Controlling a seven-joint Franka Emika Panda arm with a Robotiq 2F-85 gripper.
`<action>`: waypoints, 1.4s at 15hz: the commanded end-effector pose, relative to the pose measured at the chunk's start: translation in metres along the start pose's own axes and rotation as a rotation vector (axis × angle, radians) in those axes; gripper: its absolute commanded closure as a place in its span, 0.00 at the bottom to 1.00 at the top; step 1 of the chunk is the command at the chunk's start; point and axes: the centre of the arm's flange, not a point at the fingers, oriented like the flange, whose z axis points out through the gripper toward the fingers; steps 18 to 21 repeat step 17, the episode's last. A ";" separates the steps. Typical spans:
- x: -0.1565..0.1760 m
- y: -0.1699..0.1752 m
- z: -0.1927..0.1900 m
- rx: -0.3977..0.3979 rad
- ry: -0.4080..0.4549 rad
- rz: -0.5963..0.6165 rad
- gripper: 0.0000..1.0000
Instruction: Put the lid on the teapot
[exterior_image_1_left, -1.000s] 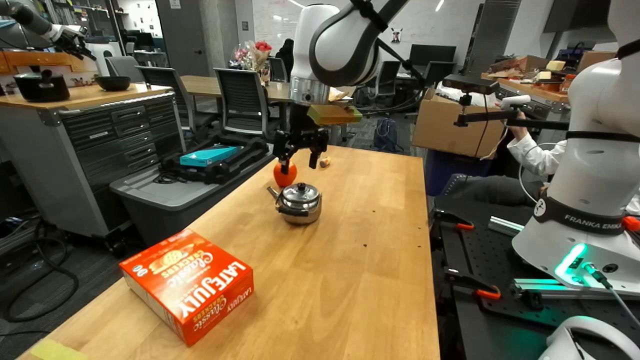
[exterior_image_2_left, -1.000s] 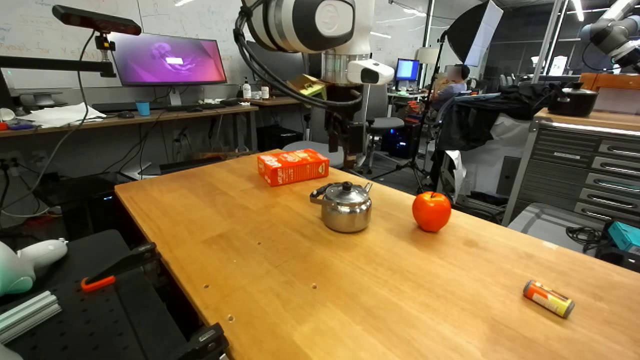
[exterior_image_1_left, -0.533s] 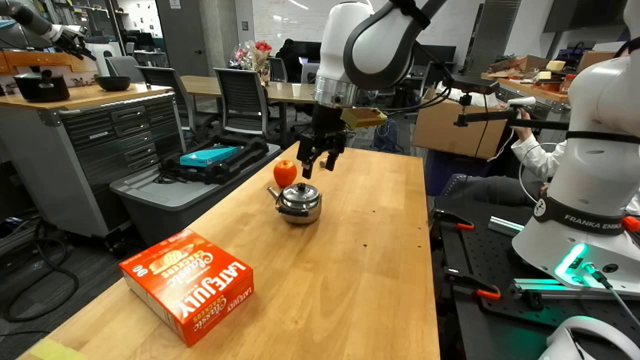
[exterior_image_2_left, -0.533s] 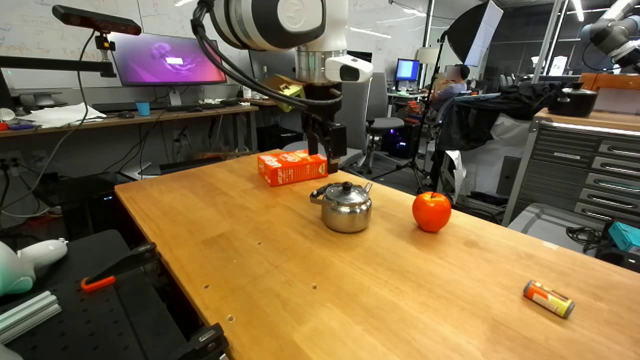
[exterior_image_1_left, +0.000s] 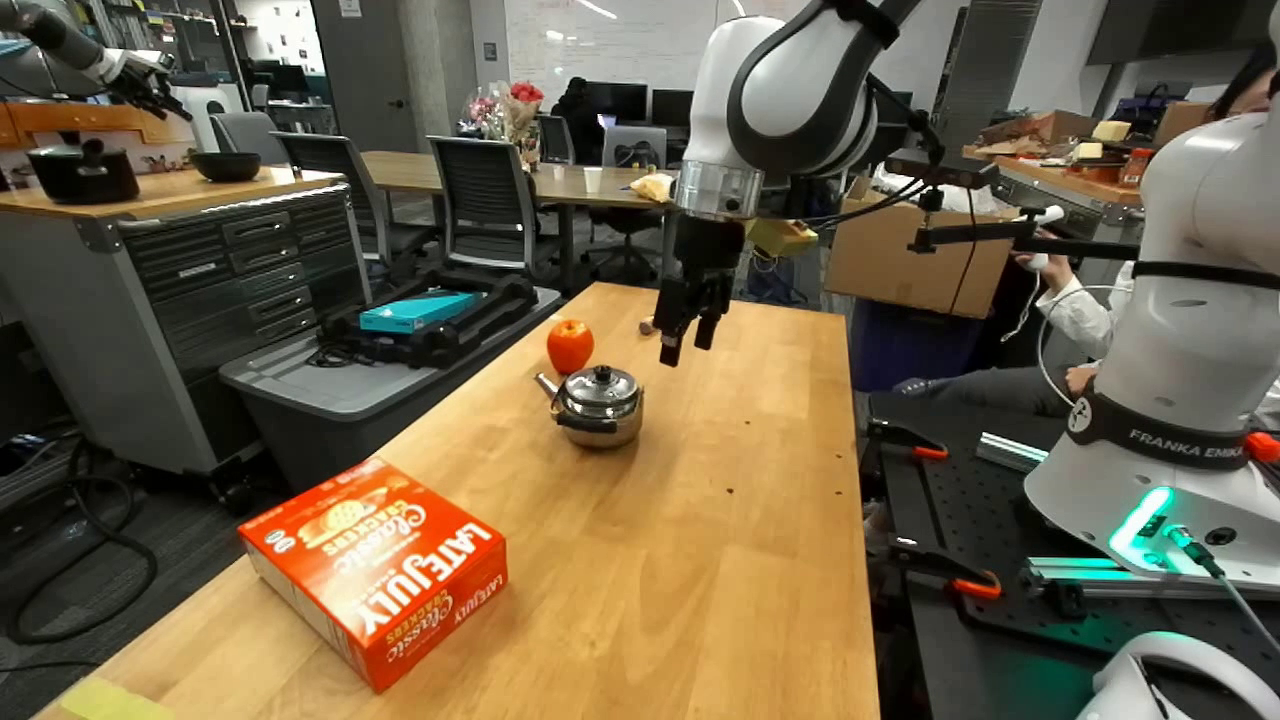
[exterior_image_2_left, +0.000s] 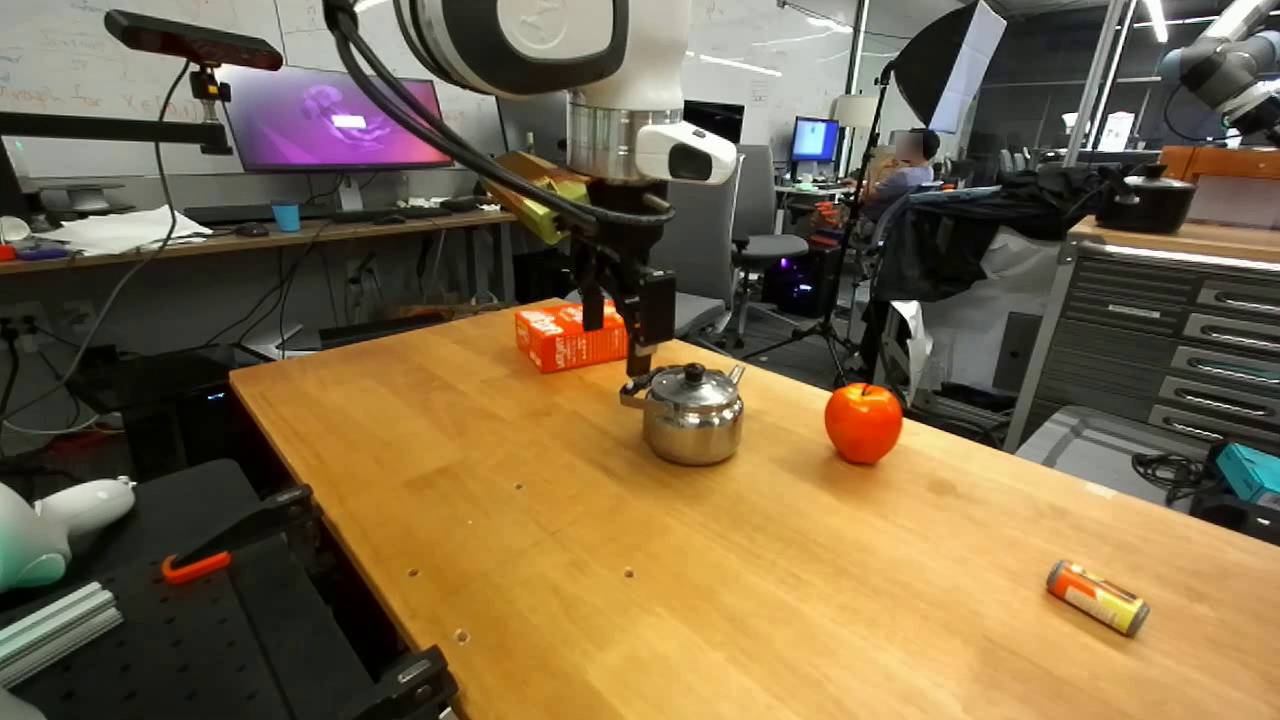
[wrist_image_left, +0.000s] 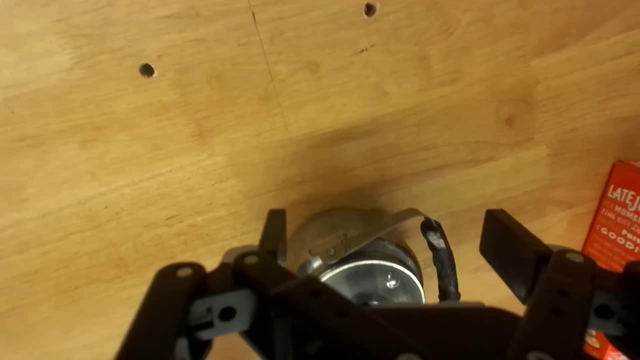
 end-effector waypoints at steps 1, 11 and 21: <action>-0.003 0.005 0.002 0.007 -0.017 -0.001 0.00; -0.007 0.012 0.003 0.015 -0.037 -0.005 0.00; -0.007 0.012 0.003 0.015 -0.037 -0.007 0.00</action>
